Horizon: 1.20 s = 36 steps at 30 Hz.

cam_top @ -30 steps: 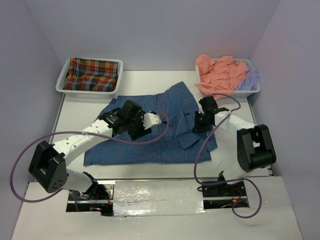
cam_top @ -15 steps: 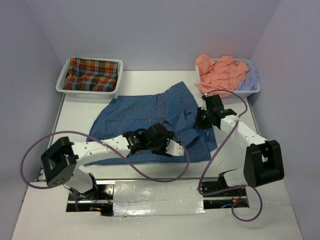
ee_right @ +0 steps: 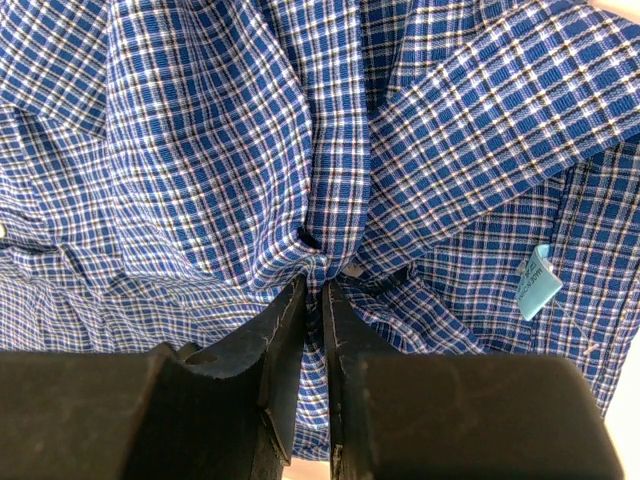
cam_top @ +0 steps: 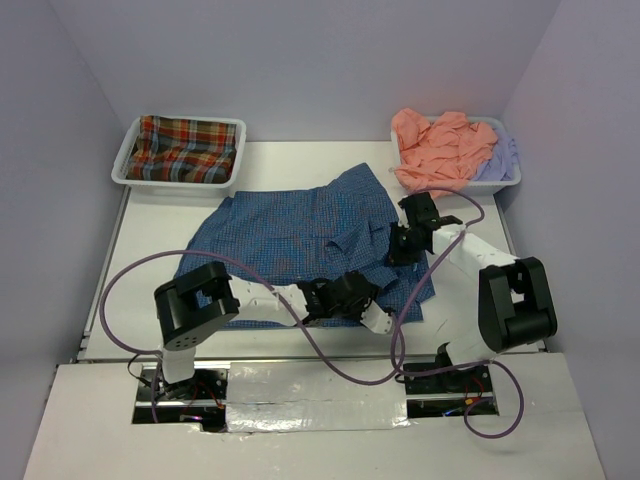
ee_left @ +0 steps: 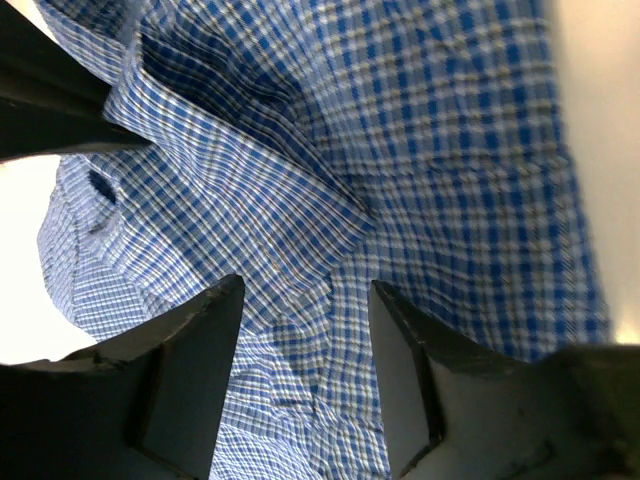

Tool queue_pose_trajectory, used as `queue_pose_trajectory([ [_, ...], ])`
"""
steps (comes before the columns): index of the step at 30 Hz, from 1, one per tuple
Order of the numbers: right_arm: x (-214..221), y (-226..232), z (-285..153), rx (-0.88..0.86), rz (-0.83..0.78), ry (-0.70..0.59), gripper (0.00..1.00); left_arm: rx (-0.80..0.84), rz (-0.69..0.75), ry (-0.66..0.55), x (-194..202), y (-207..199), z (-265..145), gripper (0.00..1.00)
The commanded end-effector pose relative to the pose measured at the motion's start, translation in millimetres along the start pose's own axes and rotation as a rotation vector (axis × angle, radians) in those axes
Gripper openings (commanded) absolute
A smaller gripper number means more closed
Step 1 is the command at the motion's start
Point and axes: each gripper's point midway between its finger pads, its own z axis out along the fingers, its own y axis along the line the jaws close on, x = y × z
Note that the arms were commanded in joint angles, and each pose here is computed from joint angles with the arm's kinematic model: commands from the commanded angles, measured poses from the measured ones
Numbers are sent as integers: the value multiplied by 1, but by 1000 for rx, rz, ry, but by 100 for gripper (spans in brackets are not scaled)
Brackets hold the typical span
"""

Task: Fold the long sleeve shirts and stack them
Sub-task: Fold the shirt

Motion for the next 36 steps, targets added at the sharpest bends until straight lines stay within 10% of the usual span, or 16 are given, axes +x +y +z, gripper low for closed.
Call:
queue_pose_trajectory([
  [1,-14,11,-9,-37,-22,-49,19,-76,23,-37,-14,21,6,64],
  [20,-14,11,-10,-41,-25,-56,20,26,18,-44,-19,1,29,54],
  [30,-12,10,-11,-42,-26,-59,20,74,-10,-54,-20,-8,20,0],
  [36,-23,3,-28,12,-9,-102,63,102,-79,-91,-30,0,4,0],
])
